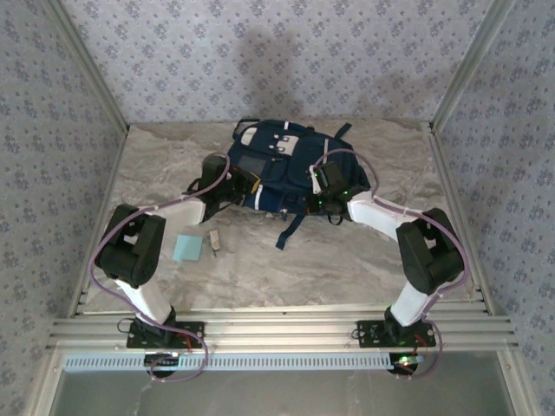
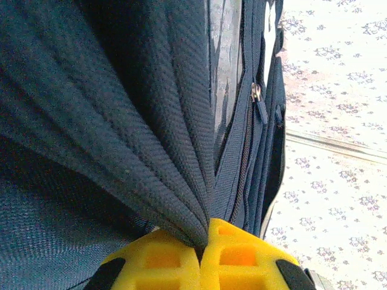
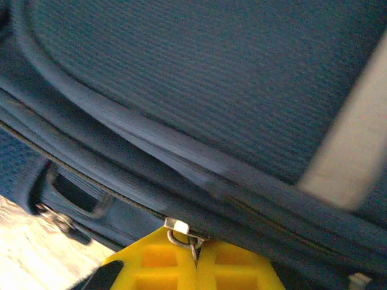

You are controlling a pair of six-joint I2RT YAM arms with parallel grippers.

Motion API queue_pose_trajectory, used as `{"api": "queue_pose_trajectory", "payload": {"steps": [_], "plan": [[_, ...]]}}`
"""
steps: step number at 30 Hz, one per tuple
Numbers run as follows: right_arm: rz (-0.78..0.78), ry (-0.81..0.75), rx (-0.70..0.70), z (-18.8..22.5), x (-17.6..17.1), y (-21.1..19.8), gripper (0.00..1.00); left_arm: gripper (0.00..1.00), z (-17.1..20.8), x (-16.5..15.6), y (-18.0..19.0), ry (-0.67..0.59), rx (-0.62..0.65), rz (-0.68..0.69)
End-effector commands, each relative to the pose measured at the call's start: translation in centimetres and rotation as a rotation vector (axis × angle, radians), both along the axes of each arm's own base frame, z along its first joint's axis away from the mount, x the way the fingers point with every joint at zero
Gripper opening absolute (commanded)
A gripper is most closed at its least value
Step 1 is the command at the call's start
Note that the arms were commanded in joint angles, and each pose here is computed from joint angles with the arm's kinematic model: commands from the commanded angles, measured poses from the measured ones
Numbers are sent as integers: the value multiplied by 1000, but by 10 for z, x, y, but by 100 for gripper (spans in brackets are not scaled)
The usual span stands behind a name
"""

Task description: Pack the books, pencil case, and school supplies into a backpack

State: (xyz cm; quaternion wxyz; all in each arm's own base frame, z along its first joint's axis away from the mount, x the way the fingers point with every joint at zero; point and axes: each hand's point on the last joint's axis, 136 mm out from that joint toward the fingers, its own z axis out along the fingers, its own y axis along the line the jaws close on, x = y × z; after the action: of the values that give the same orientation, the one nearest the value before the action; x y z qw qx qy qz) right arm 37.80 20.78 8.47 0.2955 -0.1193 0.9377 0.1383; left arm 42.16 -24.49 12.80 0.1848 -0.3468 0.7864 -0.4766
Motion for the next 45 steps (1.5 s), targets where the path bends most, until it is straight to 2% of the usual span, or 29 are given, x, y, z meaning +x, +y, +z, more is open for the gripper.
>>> {"api": "queue_pose_trajectory", "payload": {"steps": [1,11,16,20,23,25,28,30,33,38,41,42,45], "plan": [[-45,72,-141,-13,-15,-53,0,0,27,27,27,-91,29,66],[-91,103,-161,-10,-17,-100,0,0,22,37,41,-86,75,35],[-24,107,-90,4,-22,-75,0,0,16,54,41,-96,130,-30],[26,112,-90,10,-33,-52,0,0,8,64,34,-86,130,-76],[34,134,-3,15,-42,-34,0,1,5,71,33,-96,149,-82],[57,147,54,20,-50,-16,0,6,3,78,29,-98,167,-111],[112,169,137,27,-64,19,0,24,-2,89,17,-96,154,-167],[142,185,214,32,-70,43,0,45,-4,93,5,-84,137,-220],[194,210,327,38,-76,79,0,60,0,92,-8,-85,138,-295],[247,225,380,38,-69,111,0,84,27,80,15,-120,256,-325],[256,219,401,37,-58,120,0,91,44,63,41,-131,333,-292],[260,218,408,36,-54,123,0,97,50,57,49,-137,351,-275],[275,225,428,32,-46,133,0,98,56,34,63,-128,366,-246]]}}
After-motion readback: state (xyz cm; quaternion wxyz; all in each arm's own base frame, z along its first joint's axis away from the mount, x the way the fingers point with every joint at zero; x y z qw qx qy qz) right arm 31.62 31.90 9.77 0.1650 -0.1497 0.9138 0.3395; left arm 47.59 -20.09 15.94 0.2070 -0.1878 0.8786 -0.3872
